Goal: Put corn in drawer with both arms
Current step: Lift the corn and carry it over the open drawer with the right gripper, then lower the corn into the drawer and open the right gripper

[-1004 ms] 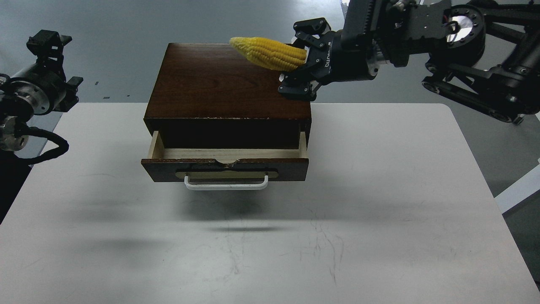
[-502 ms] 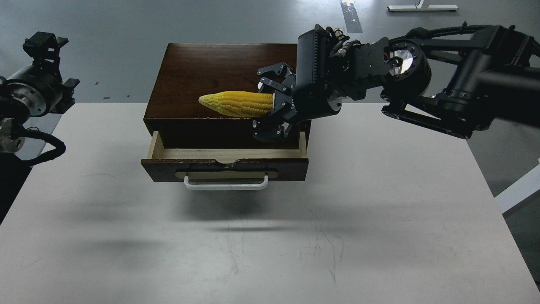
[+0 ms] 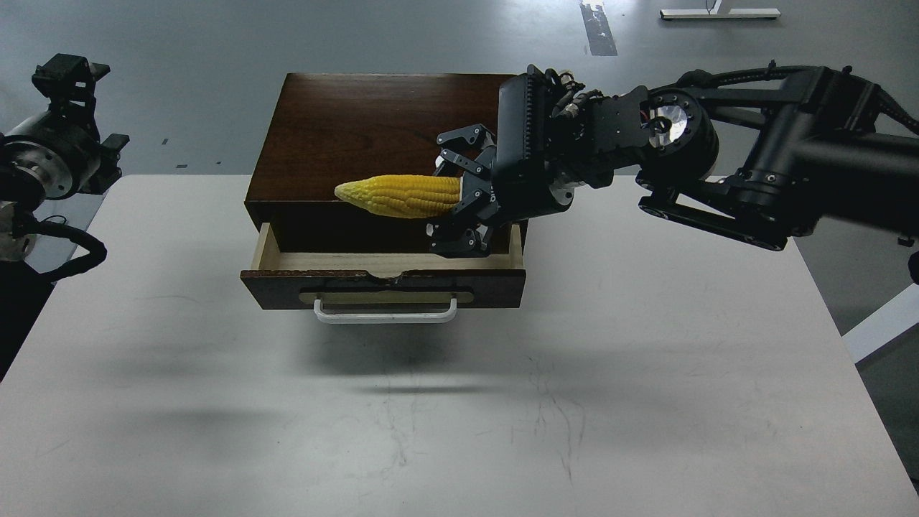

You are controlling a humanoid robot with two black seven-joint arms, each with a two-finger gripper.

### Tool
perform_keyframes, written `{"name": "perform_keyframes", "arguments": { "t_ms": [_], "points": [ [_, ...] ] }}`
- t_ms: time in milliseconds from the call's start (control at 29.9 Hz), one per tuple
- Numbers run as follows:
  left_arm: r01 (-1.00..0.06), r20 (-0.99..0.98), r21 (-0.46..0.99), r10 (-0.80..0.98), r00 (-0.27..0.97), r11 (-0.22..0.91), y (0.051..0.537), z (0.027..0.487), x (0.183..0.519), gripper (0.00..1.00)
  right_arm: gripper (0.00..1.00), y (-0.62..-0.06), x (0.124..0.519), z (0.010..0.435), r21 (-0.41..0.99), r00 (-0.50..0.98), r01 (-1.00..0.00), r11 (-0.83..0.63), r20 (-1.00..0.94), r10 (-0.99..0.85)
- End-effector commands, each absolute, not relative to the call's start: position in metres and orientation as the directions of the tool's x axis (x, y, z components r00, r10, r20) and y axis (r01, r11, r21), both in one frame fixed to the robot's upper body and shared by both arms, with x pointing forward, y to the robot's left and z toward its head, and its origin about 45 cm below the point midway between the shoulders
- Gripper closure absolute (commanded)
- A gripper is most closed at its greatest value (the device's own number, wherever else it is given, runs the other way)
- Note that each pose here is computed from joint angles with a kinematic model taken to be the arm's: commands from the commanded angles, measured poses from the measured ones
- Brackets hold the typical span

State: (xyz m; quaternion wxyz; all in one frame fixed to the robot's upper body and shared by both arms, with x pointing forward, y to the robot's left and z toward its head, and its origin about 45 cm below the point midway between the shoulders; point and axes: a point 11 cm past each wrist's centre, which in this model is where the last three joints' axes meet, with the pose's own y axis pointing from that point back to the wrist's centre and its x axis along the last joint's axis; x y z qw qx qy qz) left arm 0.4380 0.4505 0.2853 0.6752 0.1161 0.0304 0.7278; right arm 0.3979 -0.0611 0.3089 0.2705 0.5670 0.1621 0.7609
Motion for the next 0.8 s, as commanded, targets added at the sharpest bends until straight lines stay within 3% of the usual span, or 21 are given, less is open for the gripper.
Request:
{"name": "perform_keyframes", "arguments": {
  "t_ms": [0, 134, 502, 769],
  "points": [
    [-0.979, 0.134, 0.184, 0.989, -0.068, -0.092, 0.456, 0.284, 0.434, 0.01, 0.09, -0.059, 0.395, 0.304, 0.542, -0.212, -0.215, -0.813, 0.786, 0.580],
    [-0.978, 0.137, 0.183, 0.988, -0.072, -0.096, 0.458, 0.285, 0.434, 0.01, 0.03, -0.054, 0.393, 0.300, 0.534, -0.215, -0.203, -0.821, 0.793, 0.569],
    [-0.979, 0.136, 0.180, 0.988, -0.070, -0.094, 0.458, 0.287, 0.434, 0.01, 0.01, -0.051, 0.403, 0.316, 0.482, -0.216, -0.235, -0.844, 0.821, 0.529],
    [-0.982, 0.127, 0.164, 0.989, -0.070, -0.090, 0.461, 0.296, 0.435, 0.01, 0.01, -0.045, 0.418, 0.378, 0.167, -0.020, -0.301, -0.939, 0.983, 0.182]
  ]
}}
